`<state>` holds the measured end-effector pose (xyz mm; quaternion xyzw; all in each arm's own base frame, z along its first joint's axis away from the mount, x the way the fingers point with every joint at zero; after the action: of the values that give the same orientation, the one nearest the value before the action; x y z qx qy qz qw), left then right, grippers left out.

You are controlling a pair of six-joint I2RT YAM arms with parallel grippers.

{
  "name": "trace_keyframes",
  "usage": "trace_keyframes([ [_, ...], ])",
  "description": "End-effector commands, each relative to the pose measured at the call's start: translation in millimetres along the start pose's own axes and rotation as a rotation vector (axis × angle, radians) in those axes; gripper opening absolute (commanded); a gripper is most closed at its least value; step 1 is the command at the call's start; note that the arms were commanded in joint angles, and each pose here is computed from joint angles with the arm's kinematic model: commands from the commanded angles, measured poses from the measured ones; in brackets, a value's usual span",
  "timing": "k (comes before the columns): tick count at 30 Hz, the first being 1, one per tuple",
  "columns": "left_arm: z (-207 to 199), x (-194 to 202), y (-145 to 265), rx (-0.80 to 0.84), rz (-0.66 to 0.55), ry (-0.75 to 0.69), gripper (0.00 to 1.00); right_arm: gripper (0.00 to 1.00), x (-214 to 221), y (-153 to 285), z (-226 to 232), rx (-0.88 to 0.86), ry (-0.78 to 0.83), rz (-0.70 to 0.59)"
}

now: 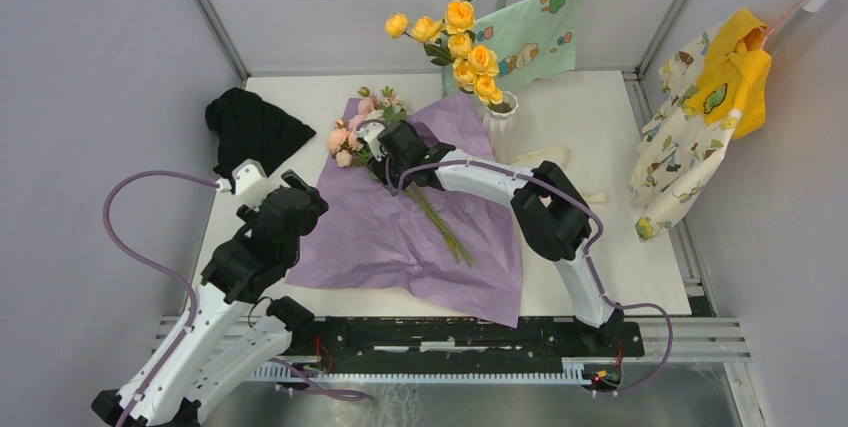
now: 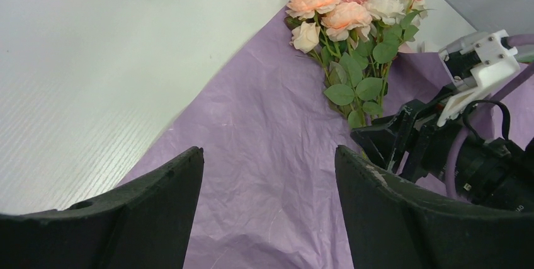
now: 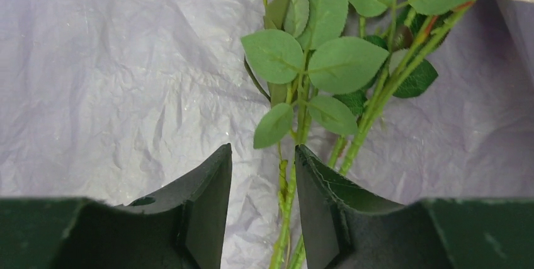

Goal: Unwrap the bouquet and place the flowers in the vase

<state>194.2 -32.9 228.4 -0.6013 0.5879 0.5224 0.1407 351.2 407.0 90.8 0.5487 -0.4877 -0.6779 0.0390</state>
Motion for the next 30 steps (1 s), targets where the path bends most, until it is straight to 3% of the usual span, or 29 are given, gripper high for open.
trace_keyframes([
  [1, -8, -5, 0, 0.027, -0.022, 0.052, 0.82, 0.47, -23, -7, 0, -0.002, 0.012, -0.051],
  [22, -7, -4, 1, 0.031, -0.018, 0.049, 0.82, 0.44, -1, -40, -17, 0.050, 0.010, 0.019],
  [30, -9, -3, 0, 0.032, -0.011, 0.042, 0.82, 0.25, 0, -43, -12, 0.019, 0.009, 0.016],
])
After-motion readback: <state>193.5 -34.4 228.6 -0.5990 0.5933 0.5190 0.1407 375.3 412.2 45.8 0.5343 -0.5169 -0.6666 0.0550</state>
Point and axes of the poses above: each gripper's point midway between its finger pads, its own y axis back along the fingers, its own z axis along the line the jaws close on, x = y × z, the point moved 3 cm from there along y, back along the fingers, and after that the axes turned 3 degrees about y, right-handed, at the moved point
